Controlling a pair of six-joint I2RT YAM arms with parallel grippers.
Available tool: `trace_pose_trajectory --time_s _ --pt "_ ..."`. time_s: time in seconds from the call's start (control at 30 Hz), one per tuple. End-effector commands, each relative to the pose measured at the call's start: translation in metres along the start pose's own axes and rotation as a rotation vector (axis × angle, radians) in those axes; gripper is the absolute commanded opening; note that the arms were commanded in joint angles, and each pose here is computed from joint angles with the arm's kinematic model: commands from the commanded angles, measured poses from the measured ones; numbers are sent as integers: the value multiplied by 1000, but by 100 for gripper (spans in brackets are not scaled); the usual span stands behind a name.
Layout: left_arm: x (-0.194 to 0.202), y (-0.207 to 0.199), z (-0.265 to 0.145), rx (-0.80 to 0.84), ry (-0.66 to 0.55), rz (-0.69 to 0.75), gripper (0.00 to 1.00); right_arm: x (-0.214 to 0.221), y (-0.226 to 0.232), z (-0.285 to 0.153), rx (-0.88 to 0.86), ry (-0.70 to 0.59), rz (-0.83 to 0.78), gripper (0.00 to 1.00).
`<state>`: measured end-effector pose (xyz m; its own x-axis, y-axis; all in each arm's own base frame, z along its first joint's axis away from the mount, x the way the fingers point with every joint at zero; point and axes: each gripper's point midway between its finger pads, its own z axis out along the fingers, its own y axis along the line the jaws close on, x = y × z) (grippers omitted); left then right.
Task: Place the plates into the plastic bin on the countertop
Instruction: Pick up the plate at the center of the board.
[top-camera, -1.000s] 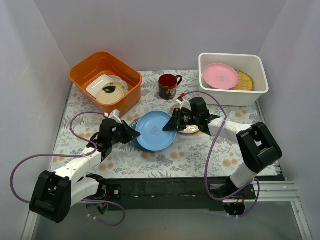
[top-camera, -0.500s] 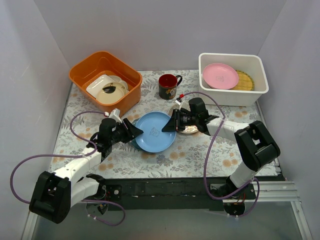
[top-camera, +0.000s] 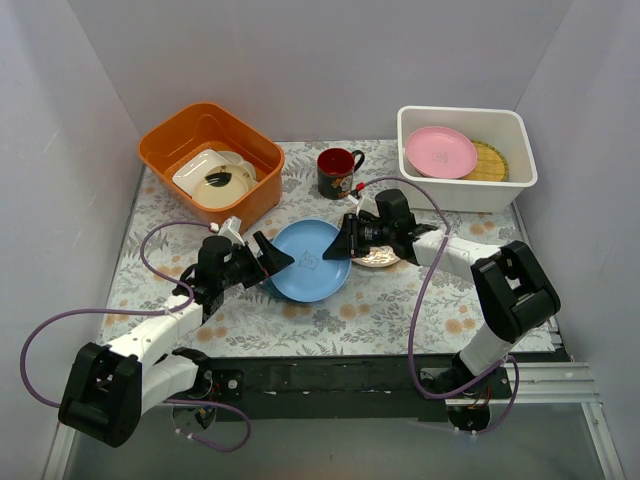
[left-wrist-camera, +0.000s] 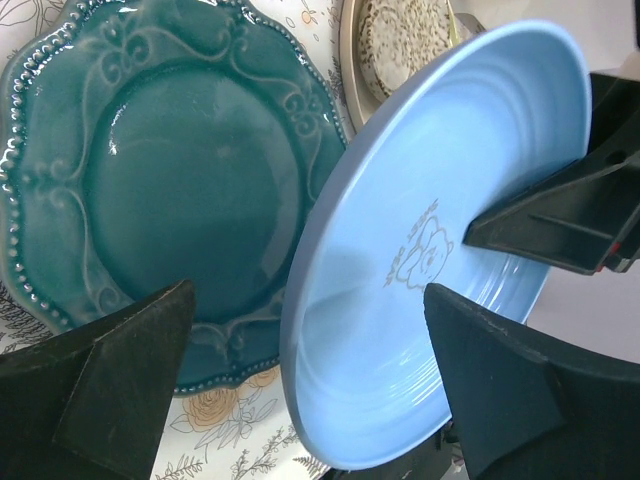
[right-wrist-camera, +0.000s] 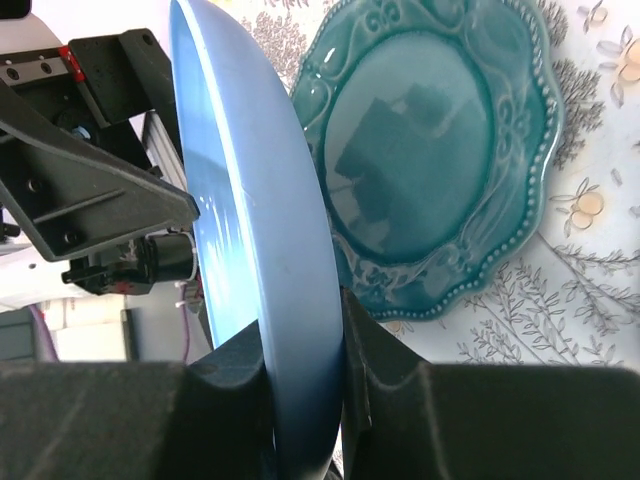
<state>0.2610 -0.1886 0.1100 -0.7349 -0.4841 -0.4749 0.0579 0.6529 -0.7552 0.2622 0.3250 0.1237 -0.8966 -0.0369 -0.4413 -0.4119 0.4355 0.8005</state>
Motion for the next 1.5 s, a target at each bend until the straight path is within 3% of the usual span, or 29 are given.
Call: trace_pose_trajectory --time_s 0.0,0.97,1.47 --pt "-13 -20 -4 56 -32 48 98 -24 11 -3 22 -30 -105 1" --pt "-10 -20 -7 62 -29 58 98 -96 -13 -50 483 -140 -342 1" --pt "-9 -16 -6 54 -26 57 98 -136 -22 -99 748 -218 -430 1"
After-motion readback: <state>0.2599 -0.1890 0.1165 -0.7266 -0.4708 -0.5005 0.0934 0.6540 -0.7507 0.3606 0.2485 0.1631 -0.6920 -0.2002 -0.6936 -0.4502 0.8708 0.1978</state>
